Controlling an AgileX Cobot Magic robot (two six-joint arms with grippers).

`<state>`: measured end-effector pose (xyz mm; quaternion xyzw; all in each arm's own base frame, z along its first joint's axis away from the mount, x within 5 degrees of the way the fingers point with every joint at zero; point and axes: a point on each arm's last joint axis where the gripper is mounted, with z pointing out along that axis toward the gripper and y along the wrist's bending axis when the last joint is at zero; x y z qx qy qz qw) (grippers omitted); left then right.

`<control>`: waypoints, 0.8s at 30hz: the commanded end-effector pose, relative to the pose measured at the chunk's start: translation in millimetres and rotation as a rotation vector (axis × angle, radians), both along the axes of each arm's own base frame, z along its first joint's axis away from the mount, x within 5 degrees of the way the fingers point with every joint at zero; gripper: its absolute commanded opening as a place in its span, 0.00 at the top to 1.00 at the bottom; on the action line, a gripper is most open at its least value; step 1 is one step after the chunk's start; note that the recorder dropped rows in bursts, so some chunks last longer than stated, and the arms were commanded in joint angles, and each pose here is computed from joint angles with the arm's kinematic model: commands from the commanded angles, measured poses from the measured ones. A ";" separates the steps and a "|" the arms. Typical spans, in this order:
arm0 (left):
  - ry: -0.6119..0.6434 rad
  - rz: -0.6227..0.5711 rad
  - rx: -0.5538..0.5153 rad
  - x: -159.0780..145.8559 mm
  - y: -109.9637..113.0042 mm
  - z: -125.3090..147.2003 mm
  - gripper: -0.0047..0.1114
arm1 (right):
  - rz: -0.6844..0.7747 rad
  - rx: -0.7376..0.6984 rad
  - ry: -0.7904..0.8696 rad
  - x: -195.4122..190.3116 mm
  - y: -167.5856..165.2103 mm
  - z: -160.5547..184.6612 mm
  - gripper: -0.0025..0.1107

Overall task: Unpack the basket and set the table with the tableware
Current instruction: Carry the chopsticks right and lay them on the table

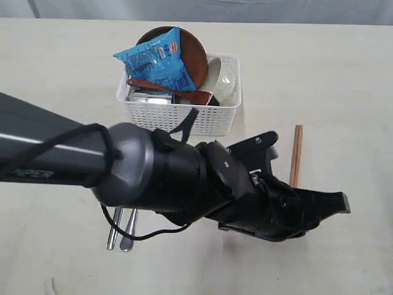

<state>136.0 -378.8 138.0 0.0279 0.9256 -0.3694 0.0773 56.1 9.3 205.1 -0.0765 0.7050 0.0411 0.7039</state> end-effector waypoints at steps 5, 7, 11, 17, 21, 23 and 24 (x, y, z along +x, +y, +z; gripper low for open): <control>0.091 -0.017 -0.026 -2.2 -18.7 -11.7 0.96 | -0.005 -0.002 -0.013 -0.3 -0.4 0.8 0.98; 0.089 -0.017 -0.032 -1.4 -20.6 -10.5 0.95 | -0.005 -0.002 -0.013 -0.3 -0.4 0.8 0.98; 0.089 -0.018 -0.036 -1.2 -21.6 -9.4 0.86 | -0.005 -0.002 -0.013 -0.3 -0.4 0.8 0.98; 0.074 -0.005 -0.032 1.1 -21.0 -9.6 0.70 | -0.005 -0.002 -0.013 -0.3 -0.4 0.8 0.98; 0.052 0.011 -0.026 4.2 -20.2 -9.9 0.69 | -0.005 -0.002 -0.013 -0.3 -0.4 0.8 0.98; 0.043 0.013 -0.024 4.9 -20.0 -10.0 0.69 | -0.005 -0.002 -0.013 -0.3 -0.4 0.8 0.98; 0.036 0.008 -0.025 4.9 -20.0 -9.2 0.69 | -0.005 -0.002 -0.013 -0.3 -0.4 0.8 0.98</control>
